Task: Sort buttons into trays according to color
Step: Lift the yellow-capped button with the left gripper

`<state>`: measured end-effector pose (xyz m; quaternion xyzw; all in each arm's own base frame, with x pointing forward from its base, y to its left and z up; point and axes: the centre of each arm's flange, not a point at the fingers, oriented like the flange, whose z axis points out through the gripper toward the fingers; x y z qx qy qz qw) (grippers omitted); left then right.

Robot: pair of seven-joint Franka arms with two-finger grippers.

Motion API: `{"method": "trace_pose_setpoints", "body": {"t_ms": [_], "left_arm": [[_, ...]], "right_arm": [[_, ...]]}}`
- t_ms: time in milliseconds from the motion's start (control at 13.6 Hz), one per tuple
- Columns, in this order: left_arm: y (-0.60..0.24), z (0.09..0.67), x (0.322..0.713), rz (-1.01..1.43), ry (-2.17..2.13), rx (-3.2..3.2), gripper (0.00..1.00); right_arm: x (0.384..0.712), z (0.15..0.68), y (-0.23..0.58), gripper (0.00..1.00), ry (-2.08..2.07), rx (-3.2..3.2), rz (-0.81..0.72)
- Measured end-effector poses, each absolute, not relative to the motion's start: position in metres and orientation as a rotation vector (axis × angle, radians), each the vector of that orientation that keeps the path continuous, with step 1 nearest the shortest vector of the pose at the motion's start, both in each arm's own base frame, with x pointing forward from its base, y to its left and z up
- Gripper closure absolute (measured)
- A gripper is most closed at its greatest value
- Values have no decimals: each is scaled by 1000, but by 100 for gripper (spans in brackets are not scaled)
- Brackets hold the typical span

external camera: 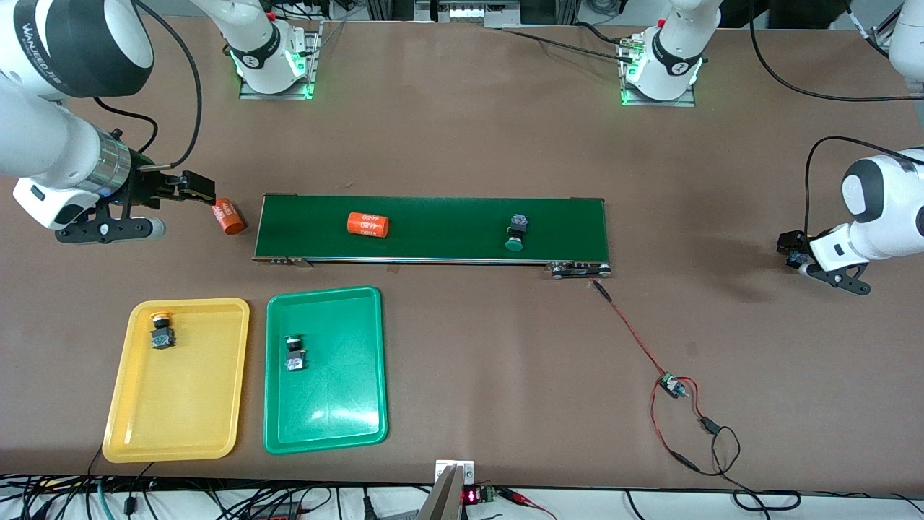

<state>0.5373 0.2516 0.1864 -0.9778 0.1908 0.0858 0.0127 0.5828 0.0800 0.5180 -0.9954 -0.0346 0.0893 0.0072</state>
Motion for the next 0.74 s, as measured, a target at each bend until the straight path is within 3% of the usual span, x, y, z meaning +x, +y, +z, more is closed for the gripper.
{"method": "trace_pose_setpoints", "body": {"t_ms": [295,442,737], "left_arm": [[263,173,531,257,595,-3061,0],[264,173,531,254,597,-3060,17],[263,173,531,252,598,-3060,59]], "right_arm": [[587,509,79,0,-102,-3111,290],[588,507,77,0,-96,-3110,294],[589,507,78,0,-99,-3110,290]]}}
